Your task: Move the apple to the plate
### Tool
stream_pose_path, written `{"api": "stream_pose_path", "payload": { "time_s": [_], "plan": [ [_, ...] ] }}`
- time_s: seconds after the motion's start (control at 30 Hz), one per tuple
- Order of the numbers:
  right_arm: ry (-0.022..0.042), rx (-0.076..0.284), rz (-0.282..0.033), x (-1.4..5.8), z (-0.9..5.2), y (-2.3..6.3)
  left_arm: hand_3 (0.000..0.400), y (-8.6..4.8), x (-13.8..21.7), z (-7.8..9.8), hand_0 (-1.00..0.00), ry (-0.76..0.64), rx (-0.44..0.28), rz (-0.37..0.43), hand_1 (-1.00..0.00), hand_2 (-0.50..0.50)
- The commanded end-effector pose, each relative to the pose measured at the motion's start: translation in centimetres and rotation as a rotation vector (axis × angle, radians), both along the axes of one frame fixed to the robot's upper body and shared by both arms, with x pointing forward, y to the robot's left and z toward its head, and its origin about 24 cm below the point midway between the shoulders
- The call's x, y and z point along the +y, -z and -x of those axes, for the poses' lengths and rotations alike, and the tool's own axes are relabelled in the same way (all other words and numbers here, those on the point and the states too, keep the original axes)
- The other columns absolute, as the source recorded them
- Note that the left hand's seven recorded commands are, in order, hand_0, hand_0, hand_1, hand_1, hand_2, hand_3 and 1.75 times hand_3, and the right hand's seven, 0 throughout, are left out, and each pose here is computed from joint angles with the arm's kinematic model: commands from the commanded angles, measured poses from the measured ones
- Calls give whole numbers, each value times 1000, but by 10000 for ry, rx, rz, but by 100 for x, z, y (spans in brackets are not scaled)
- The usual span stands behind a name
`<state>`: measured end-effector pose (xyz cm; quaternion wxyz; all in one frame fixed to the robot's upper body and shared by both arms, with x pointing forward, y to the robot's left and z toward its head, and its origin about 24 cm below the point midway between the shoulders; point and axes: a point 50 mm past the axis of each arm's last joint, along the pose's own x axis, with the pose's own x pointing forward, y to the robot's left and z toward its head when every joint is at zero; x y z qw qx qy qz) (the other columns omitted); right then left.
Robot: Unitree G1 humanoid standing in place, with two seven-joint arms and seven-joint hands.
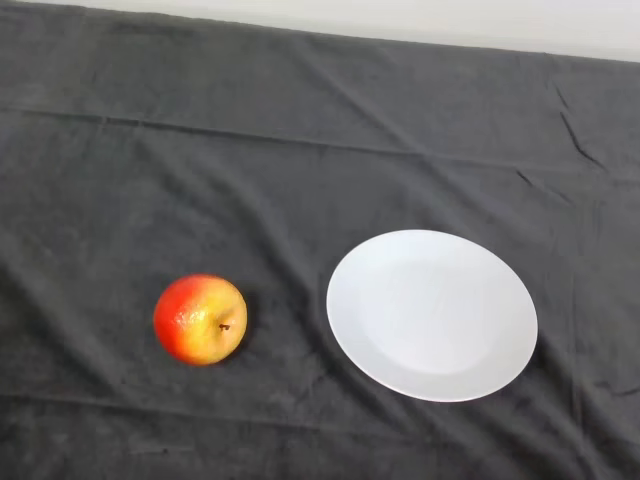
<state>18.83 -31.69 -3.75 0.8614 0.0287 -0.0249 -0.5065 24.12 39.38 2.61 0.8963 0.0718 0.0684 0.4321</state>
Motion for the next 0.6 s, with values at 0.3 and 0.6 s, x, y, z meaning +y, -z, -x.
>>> {"api": "stream_pose_path", "payload": {
  "time_s": [0.3, 0.6],
  "plan": [
    [-81, 1830, -1714, 422, 442, 479, 0, -99, -68, -177, 0, 250, -373, 54, 0, 0],
    [-81, 1830, -1714, 422, 442, 479, 0, -211, -109, -270, 0, 563, -620, -609, 0, 0]
  ]
}}
